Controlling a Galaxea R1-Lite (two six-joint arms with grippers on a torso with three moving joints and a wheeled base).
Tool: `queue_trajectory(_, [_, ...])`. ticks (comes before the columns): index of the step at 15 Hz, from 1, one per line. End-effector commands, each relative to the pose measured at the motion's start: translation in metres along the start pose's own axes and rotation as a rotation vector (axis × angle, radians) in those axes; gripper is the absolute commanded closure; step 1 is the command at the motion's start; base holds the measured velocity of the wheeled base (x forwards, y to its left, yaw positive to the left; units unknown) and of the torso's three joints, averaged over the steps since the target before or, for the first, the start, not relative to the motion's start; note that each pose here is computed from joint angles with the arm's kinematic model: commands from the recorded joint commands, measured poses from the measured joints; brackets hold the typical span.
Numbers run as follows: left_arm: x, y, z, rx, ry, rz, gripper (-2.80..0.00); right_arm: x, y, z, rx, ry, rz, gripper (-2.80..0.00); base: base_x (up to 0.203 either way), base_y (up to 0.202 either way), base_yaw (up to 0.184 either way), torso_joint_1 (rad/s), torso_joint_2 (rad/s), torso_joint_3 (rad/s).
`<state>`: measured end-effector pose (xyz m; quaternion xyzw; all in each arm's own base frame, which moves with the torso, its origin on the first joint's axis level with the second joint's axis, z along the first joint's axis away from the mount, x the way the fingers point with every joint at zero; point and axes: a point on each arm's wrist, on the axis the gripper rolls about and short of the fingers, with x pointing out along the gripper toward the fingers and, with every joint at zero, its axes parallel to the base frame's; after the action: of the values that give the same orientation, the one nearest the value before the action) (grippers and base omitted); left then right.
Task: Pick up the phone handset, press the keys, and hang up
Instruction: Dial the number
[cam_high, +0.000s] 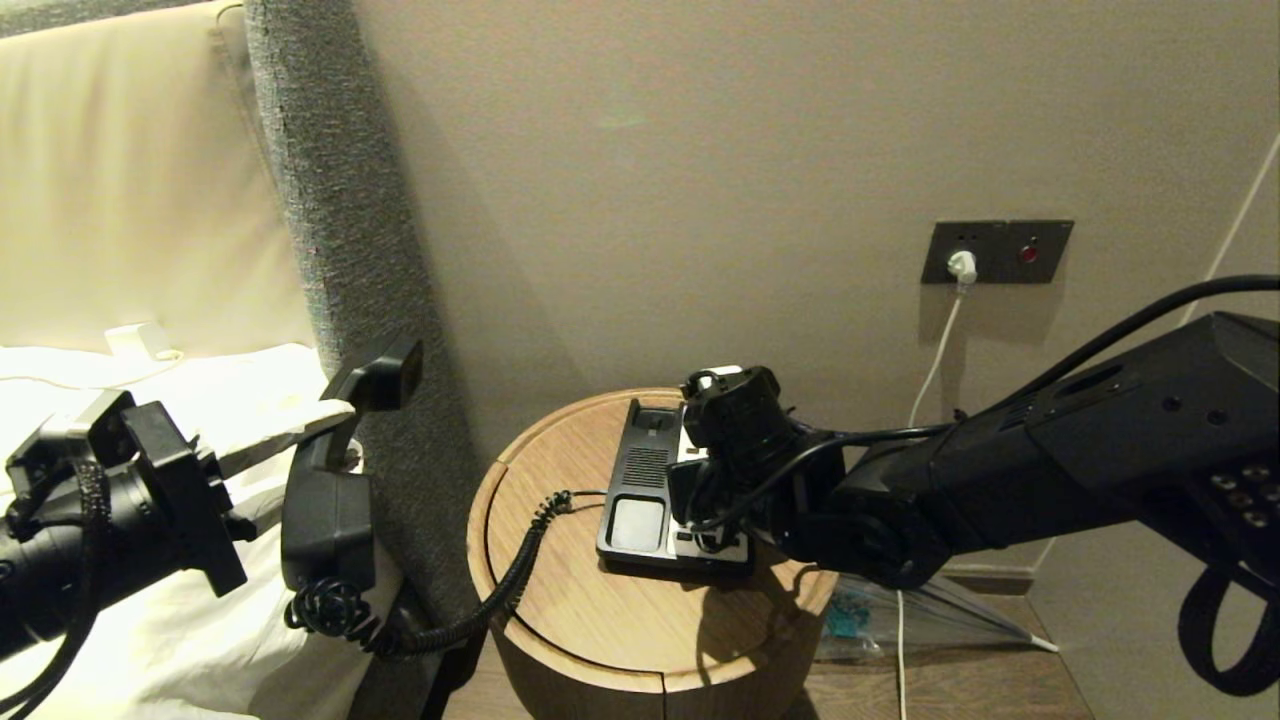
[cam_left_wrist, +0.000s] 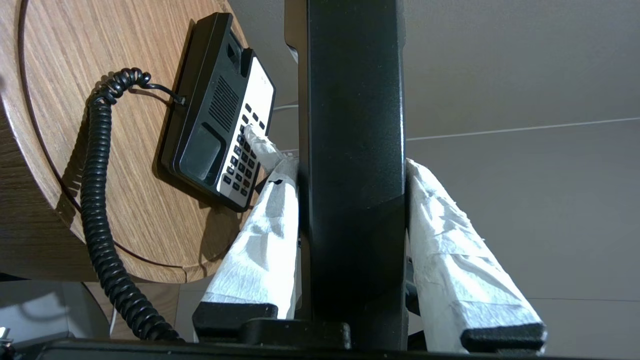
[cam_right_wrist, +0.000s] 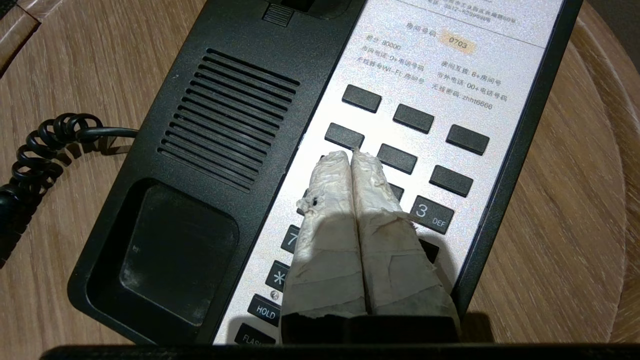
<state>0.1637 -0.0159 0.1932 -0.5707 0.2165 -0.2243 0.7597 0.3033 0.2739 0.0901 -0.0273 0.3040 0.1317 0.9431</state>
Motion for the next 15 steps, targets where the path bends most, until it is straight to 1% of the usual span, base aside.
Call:
queue_trajectory(1, [0.000,0.000,0.000,-0.007,0.003,-0.002,0.00,0.002,0.000,-0.004,-0.005,0.014,-0.006,0.00,0.000,0.000,0.000,0.000,0.00,0.000])
queue_trajectory(10, [-0.002,0.000,-0.002,-0.005,0.003,-0.006,0.00,-0.015,0.000,0.009,0.010,-0.021,0.011,0.00,0.000,0.000,0.000,0.000,0.00,0.000])
queue_trajectory(15, [-0.005,0.003,-0.005,-0.010,0.004,0.002,0.00,-0.025,0.000,0.004,0.001,-0.012,0.019,0.00,0.000,0.000,0.000,0.000,0.00,0.000])
